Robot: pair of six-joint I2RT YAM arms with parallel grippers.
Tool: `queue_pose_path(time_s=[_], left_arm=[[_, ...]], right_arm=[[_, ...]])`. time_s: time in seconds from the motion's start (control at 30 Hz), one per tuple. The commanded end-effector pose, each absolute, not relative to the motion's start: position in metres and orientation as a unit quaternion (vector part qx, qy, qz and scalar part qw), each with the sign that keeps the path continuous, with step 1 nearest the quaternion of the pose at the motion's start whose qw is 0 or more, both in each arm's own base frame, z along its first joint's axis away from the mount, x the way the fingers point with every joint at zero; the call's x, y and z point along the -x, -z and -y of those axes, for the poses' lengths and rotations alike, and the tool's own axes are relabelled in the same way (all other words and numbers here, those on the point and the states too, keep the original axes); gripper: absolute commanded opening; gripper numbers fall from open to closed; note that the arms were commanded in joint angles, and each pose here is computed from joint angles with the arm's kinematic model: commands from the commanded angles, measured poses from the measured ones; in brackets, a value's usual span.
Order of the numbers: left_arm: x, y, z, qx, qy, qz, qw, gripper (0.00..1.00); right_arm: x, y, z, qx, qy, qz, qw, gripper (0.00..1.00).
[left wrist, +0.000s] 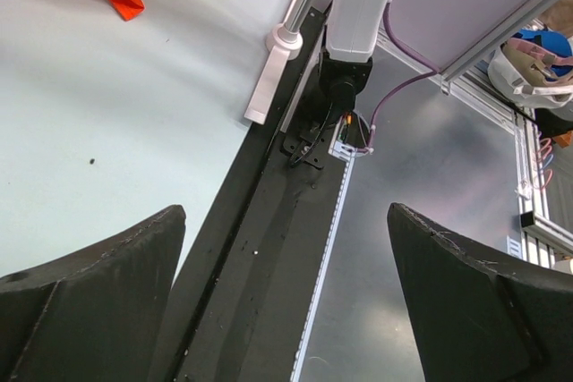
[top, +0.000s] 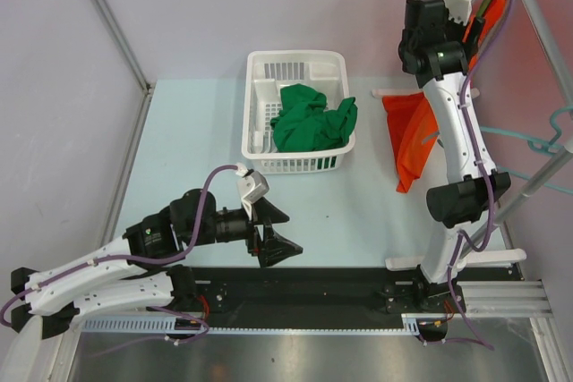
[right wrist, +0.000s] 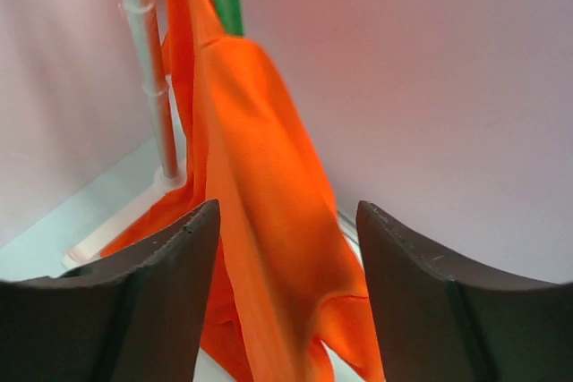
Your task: Remove the t-shirt from the hanger
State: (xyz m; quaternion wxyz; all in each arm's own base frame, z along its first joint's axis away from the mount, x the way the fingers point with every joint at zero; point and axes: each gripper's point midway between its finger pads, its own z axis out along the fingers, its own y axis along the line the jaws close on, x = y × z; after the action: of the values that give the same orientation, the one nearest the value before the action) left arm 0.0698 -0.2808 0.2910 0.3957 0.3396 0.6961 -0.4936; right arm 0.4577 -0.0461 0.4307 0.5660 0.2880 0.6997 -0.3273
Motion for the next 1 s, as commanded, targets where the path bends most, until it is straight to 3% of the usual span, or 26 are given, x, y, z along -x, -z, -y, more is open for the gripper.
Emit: queue_pose_path(time_s=[0.0,0.33,0.53,0.97], left_arm=[[-0.068,-0.312,0.283,-0.337,0.511,-0.678,0.408,1.0],[-0.067,-0.313,0.281,-0.335,0.512,-0.678,0.408,1.0],[-0.067,-0.315,0.279,-0.332,0.513,-0.678,0.409,1.0],[-0.067,-0.315,0.278,-0.33,0.513,-0.678,0.41,1.0]], right_arm=[[-0.471,-0.412,0.042,-0.292,0.312,-0.709,0.56,0.61],[-0.477,-0.409,0.05,-0.3,0.319,-0.705,0.559,0.21],[-0.466,-0.445,0.054,-0.326,0.311,-0.668,0.592,0.0],[-0.417,-0.542,0.008,-0.317,0.28,-0.605,0.675,0.0]])
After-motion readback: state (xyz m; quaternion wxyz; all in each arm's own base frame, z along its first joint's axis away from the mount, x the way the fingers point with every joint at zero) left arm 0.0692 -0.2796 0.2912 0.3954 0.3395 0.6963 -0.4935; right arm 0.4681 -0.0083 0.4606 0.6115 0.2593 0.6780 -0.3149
